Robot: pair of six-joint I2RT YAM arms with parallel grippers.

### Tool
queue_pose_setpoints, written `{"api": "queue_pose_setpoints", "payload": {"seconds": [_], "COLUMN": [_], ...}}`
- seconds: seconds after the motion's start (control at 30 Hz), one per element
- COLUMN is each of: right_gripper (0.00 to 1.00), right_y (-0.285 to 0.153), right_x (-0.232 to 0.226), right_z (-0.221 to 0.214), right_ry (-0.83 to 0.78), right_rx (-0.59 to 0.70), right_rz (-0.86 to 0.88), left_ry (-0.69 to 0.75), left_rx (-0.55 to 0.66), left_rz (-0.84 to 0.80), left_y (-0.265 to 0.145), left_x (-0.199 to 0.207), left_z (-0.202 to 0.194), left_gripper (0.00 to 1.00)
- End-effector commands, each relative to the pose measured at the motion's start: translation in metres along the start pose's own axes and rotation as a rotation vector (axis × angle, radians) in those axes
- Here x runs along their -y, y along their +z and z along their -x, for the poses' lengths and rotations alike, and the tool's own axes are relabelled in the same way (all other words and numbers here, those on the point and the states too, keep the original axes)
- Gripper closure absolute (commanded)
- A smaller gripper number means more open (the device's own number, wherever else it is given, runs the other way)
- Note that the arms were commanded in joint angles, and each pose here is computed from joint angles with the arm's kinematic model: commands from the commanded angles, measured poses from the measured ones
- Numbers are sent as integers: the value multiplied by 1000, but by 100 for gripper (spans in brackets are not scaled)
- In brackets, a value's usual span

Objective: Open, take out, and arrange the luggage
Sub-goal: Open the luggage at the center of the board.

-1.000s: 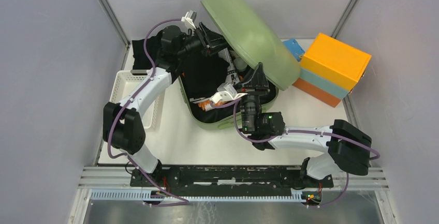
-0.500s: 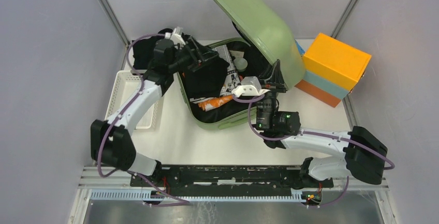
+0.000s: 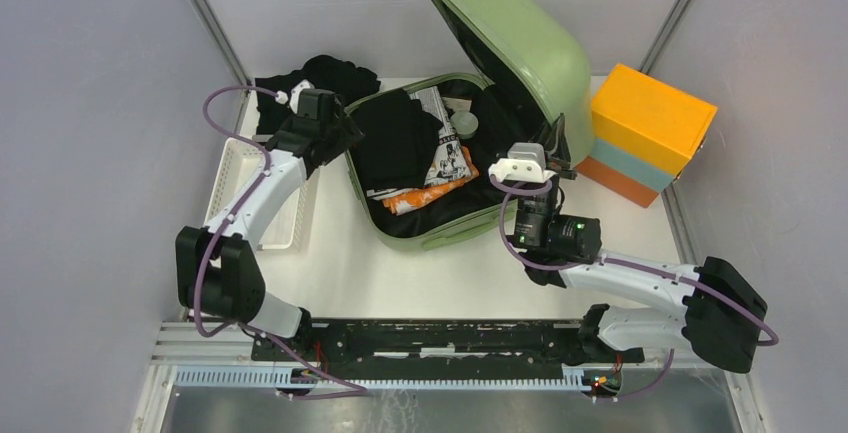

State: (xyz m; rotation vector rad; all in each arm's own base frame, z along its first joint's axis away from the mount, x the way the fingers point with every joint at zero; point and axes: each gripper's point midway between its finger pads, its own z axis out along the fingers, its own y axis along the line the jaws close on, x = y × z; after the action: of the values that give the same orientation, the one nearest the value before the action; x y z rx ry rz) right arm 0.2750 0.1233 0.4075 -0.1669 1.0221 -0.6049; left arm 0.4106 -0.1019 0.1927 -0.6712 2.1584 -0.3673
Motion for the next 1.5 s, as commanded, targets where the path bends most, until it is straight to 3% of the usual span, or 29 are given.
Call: {"api": "queue_pose_setpoints", "payload": {"seconds": [0.0, 0.17, 0.37, 0.57, 0.6, 0.93, 1.47], "right_gripper": [98, 98, 98, 98, 98, 98, 98], "right_y": [2, 3, 4, 5, 6, 11, 56], "right_x": [20, 16, 14, 14, 14, 11, -16], "right_z": [0, -4, -9, -11, -11, -17, -21], "right_ry": [114, 127, 136, 159, 162, 242, 301], "right_rx": [3, -5, -11, -9, -10, -5, 28], "right_rz": [-58, -43, -33, -26, -27, -1, 52], "left_ry": [51, 60, 68, 49, 40, -45, -79], "left_rx": [48, 14, -11, -16, -14, 60, -79], "left_rz": [177, 211, 220, 227, 229, 185, 17], "left_y": [12, 35, 50, 50, 48, -6, -36], "left_x": [-38, -47, -49, -62, -65, -89, -90], "left_z": [6, -5, -10, -15, -15, -23, -81], "left_gripper": [32, 37, 54, 96, 98, 98, 98]}}
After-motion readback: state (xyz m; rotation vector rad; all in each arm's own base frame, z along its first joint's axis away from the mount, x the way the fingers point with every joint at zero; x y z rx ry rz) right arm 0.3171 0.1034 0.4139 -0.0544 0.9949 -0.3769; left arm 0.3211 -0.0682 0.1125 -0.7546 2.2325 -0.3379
